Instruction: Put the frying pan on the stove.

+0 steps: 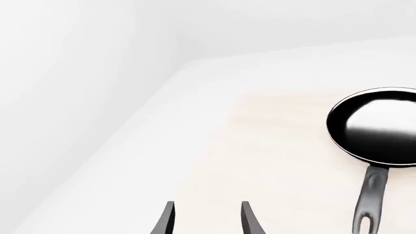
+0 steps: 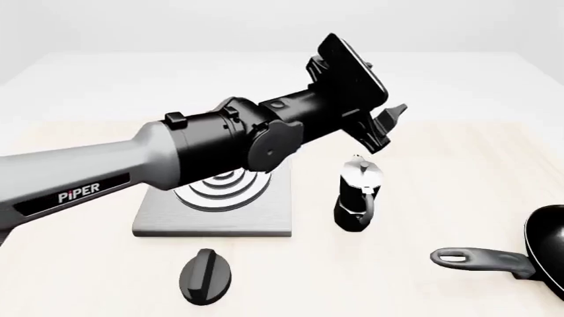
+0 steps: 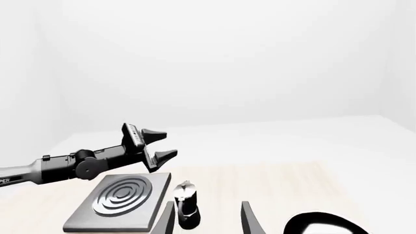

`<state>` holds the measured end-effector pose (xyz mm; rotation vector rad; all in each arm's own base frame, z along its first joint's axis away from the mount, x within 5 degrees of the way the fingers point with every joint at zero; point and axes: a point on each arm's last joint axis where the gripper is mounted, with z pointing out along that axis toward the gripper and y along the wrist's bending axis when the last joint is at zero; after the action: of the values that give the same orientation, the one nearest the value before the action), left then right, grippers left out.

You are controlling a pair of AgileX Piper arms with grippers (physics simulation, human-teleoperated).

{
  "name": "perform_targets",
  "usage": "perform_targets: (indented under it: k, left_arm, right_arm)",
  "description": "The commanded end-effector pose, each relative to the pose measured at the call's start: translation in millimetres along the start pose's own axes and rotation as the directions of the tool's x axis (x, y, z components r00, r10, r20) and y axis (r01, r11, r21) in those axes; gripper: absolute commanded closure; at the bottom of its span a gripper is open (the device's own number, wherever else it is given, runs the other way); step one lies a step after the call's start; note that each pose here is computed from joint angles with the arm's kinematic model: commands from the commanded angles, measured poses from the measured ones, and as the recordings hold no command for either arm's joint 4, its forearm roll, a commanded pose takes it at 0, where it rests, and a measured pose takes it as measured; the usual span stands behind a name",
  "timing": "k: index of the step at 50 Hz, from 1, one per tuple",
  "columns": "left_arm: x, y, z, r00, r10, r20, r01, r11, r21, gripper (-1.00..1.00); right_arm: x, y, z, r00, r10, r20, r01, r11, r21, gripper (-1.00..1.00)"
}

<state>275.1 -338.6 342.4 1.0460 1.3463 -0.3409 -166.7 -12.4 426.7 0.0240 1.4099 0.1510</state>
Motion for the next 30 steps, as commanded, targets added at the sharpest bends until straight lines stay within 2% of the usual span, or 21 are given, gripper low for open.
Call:
perform_targets:
  k: [1,6,14,17,19,20,23,30]
  left_arm:
    - [-24.2,-11.5,9,1.0,-0.003,0.019,0.002,0.999,0.042,-1.0]
    - [-23.0,-15.6,19,1.0,0.01,0.005,-0.011,0.998,0.055,-1.0]
    - [-25.7,-39.6,31,0.999,0.044,-0.02,-0.041,0.992,0.12,-1.0]
    - [-25.3,-41.6,37,0.998,0.054,-0.03,-0.049,0.991,0.128,-1.0]
    - [-23.2,-43.8,41,0.997,0.068,-0.042,-0.061,0.989,0.137,-1.0]
    - [-21.0,-50.1,42,0.994,0.101,-0.043,-0.094,0.984,0.152,-1.0]
    - [-26.1,-48.7,46,0.996,0.079,-0.044,-0.072,0.986,0.151,-1.0]
    - [-21.8,-57.1,57,0.992,0.107,-0.063,-0.094,0.98,0.175,-1.0]
  right_arm:
    - [4,0,7,1.0,0.002,-0.027,-0.002,1.0,0.004,-1.0]
    - [4,0,7,1.0,0.003,-0.028,-0.002,1.0,0.003,-1.0]
    - [4,-1,7,1.0,0.005,-0.027,-0.005,1.0,0.002,-1.0]
    - [4,-1,7,1.0,0.006,-0.028,-0.005,1.0,0.002,-1.0]
    - [5,-1,7,1.0,0.006,-0.029,-0.006,1.0,0.002,-1.0]
    - [5,-1,7,1.0,0.006,-0.03,-0.006,1.0,0.002,-1.0]
    - [5,-1,7,1.0,0.007,-0.029,-0.007,1.0,0.002,-1.0]
    - [5,-1,7,1.0,0.009,-0.03,-0.009,1.0,0.001,-1.0]
